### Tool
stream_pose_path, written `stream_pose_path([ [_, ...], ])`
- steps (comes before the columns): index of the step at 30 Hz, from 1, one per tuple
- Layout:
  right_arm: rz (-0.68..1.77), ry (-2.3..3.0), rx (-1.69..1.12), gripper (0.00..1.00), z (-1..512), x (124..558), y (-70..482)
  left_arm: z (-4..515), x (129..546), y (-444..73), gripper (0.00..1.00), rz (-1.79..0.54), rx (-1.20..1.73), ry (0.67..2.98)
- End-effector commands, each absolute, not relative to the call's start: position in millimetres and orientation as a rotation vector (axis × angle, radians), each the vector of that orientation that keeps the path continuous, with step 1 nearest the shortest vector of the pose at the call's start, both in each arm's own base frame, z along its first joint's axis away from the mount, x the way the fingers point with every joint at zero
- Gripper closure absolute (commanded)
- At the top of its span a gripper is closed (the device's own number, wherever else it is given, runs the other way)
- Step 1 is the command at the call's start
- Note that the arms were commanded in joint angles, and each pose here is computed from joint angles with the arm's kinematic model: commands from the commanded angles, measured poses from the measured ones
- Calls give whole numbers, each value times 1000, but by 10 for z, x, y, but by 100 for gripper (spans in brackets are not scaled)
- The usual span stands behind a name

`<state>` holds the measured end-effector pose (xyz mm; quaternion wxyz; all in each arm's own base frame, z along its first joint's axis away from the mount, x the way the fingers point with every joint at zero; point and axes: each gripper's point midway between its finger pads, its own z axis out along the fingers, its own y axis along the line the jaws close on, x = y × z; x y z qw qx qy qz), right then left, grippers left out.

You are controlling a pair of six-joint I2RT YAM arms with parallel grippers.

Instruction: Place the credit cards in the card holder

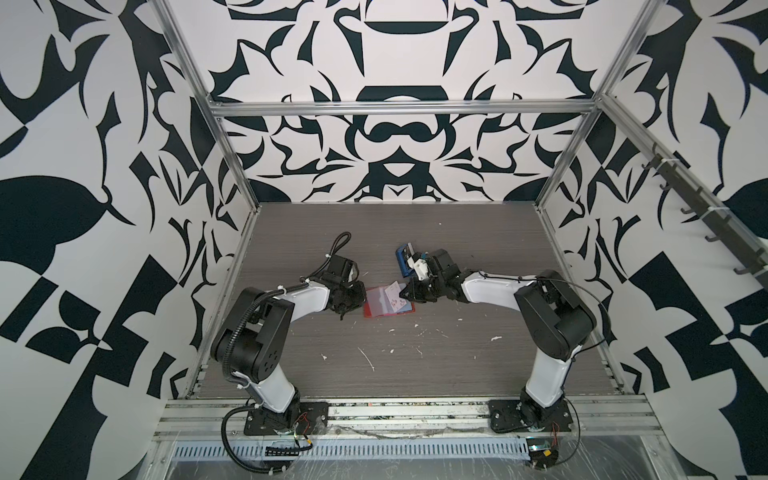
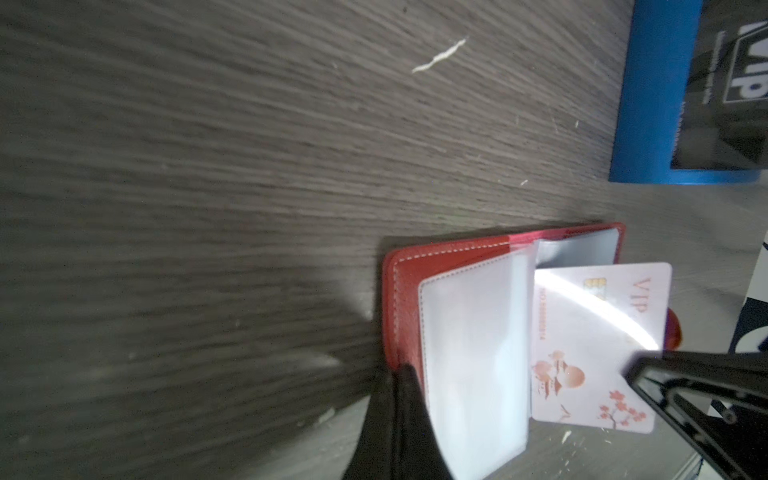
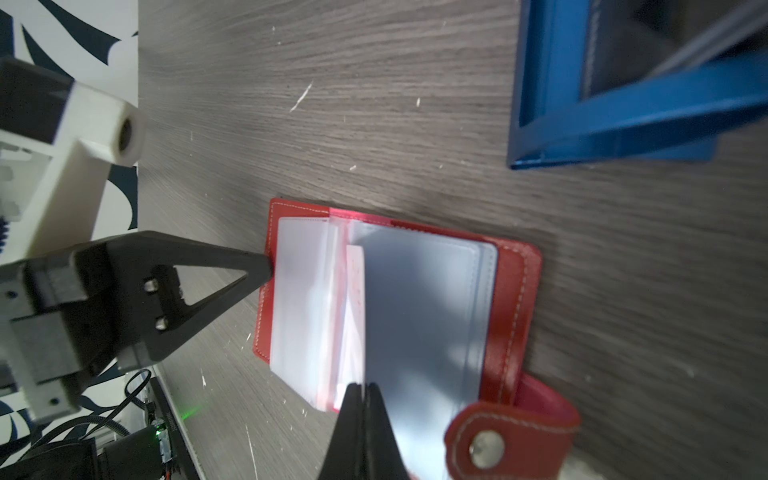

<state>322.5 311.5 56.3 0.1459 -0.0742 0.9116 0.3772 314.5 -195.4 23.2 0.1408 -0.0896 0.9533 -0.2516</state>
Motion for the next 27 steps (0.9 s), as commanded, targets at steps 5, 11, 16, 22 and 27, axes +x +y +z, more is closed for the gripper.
stream_pose_path([
  [5,1168,2559,-233,100,782,3194,3195,145,3068,-1920,100,-703,-250,2796],
  [11,1186,2555,-240,100,775,3197,3218,155,3070,-1925,100,-705,-242,2795],
  [16,1187,2548,-242,100,785,3202,3220,143,3064,-1921,100,-703,-243,2798],
  [22,1200,2549,-249,100,780,3200,3239,139,3068,-1926,100,-703,-239,2801],
  [27,1217,2569,-256,100,712,3189,3267,134,3070,-1934,100,-707,-236,2804],
])
